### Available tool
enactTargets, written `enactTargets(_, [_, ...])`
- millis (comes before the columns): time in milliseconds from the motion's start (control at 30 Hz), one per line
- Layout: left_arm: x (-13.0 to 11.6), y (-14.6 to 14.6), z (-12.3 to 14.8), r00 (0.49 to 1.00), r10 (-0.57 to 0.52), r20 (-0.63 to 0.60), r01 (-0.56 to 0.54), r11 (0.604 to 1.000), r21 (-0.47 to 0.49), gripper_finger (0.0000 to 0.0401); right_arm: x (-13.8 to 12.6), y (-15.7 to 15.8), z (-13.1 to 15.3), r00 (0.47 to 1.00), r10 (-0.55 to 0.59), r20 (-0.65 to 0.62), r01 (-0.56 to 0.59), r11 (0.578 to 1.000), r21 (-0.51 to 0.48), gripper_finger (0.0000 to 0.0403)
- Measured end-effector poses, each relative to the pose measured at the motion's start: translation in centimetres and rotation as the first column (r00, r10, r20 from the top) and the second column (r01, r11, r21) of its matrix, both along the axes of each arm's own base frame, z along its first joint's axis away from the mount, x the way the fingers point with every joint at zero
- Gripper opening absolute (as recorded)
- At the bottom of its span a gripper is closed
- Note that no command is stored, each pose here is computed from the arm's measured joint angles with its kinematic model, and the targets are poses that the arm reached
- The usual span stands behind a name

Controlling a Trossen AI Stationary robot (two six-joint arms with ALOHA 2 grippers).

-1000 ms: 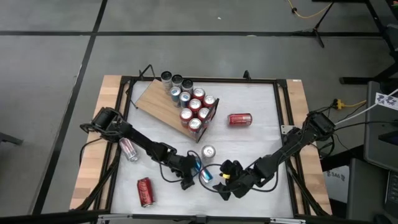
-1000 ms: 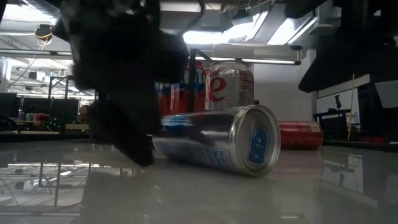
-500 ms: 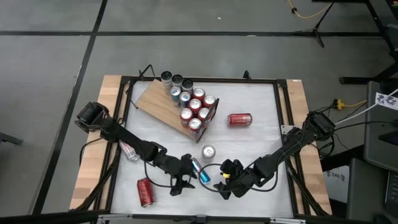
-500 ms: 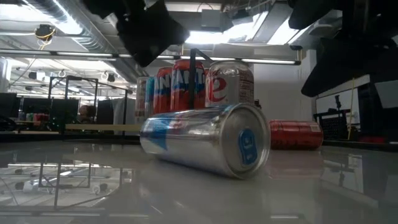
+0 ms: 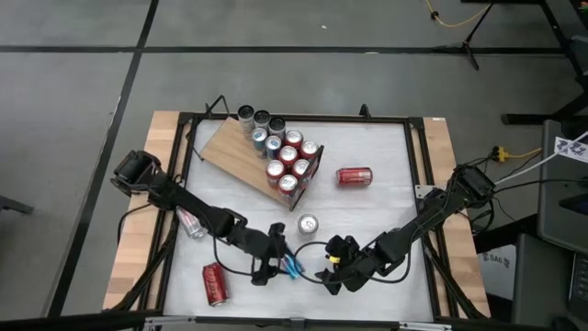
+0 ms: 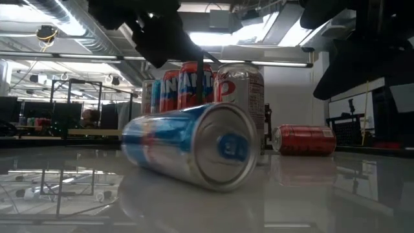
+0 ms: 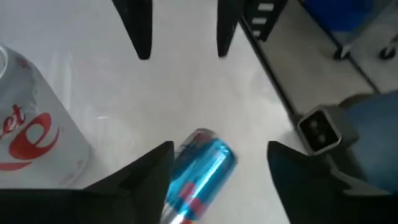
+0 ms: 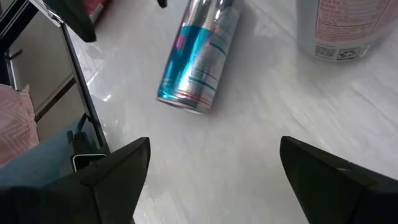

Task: Pick and place cans onto a shelf
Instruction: Put the blue and white soda can on the shelf aligned with the other blue and white soda cans

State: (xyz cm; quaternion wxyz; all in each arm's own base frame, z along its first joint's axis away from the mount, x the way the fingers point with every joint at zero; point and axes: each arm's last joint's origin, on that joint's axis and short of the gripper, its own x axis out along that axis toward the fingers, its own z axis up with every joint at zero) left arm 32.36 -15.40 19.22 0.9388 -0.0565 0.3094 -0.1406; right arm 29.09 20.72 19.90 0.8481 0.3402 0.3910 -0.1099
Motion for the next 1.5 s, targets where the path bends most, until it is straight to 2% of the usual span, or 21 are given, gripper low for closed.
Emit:
enactTargets(100, [-0.4,-0.5,-0.2,0.997,-0.076,0.005,0.075,0.993,0.094,0.0285,0.0,0.0,0.0,1.0,0.0,0.001,0.0,1.0,0.0,0.0351])
enactTargets(233, [-1.0,-1.3,-0.6,0.984,-0.175,0.016,0.166,0.957,0.24,0.0323,0.0,0.0,0.0,1.0,0.0,0.001,0.0,1.0,0.0,0.0351])
enactTargets(467, [-2.1,-1.4,-2.3,0.972,-0.188,-0.143,0.227,0.907,0.355,0.0354,0.0,0.0,0.0,1.0,0.0,0.003,0.0,1.0,0.002,0.0351])
enactTargets(867, [-2.3,-1.9,-4.7,0.947,-0.202,-0.249,0.283,0.892,0.352,0.0355,0.0,0.1,0.1,1.0,0.0,0.005,0.0,1.0,0.003,0.0351])
enactTargets(1133, [-2.2,-2.0,-5.2,0.957,-0.157,-0.244,0.242,0.895,0.374,0.0355,0.0,0.0,0.1,1.0,0.0,0.004,0.0,1.0,0.003,0.0351])
enactTargets(1300, [-2.2,-1.9,-5.2,0.965,-0.105,-0.241,0.189,0.914,0.359,0.0355,0.0,0.0,0.1,1.0,0.0,0.004,0.0,1.0,0.002,0.0351])
enactTargets(1500, [-2.1,-1.9,-5.2,0.967,-0.086,-0.24,0.169,0.921,0.351,0.033,0.0,0.0,0.1,1.0,-0.001,0.004,0.001,1.0,-0.001,0.0351])
